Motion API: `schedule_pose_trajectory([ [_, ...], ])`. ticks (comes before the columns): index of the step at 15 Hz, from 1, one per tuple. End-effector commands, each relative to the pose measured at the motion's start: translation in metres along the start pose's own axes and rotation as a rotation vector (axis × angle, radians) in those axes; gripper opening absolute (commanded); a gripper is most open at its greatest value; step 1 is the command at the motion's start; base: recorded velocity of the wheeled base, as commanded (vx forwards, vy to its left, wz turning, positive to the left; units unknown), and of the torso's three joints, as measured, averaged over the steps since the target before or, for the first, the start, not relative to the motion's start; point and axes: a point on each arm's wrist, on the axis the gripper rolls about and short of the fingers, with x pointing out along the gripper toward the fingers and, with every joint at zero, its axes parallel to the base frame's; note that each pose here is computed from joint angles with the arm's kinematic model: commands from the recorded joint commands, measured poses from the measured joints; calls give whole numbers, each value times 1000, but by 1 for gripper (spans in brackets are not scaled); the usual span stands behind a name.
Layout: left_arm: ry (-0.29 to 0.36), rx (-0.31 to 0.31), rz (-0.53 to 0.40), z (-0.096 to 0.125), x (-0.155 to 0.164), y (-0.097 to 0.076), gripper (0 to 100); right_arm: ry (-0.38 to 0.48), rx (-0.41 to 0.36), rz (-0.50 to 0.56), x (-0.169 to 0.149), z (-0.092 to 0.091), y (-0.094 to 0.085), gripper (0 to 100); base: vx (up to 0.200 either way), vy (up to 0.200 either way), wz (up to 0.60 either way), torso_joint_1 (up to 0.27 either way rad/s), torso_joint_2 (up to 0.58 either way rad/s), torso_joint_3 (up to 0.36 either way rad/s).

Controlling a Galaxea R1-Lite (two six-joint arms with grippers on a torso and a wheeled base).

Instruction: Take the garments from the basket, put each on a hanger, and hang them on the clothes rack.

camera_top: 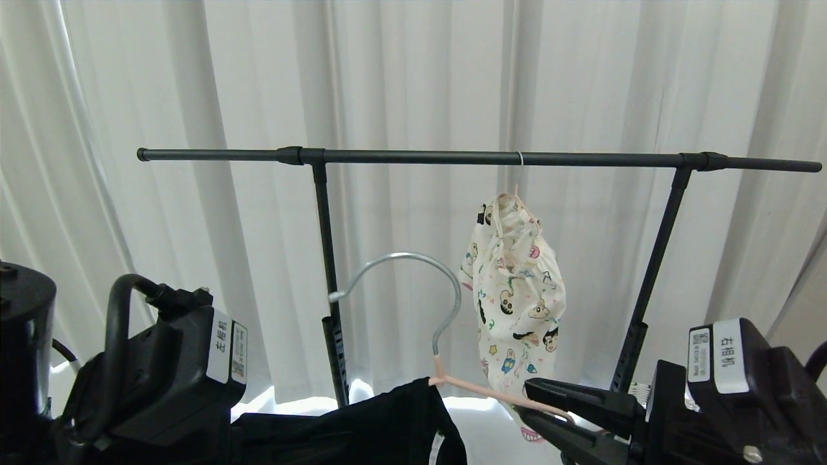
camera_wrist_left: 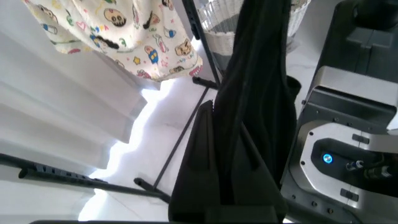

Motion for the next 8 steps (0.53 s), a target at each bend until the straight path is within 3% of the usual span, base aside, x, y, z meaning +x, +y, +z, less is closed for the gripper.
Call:
schedule_pose_trajectory([
  [1,-2,0,4,0,0,1,0,16,-5,0,0,-3,0,100,0,0,0,0,0,0],
  [3,38,-22,58,-6,3,6,0,37,-34,-26,-2,-9,-5,100,0,0,0,0,0,0],
  [5,81,-47,182,-18,4,13,0,71,-56,-80,-5,-18,-16,100,0,0,0,0,0,0],
  [8,79,-43,348,-24,5,19,0,87,-44,-143,-5,-21,-29,100,0,0,0,0,0,0],
])
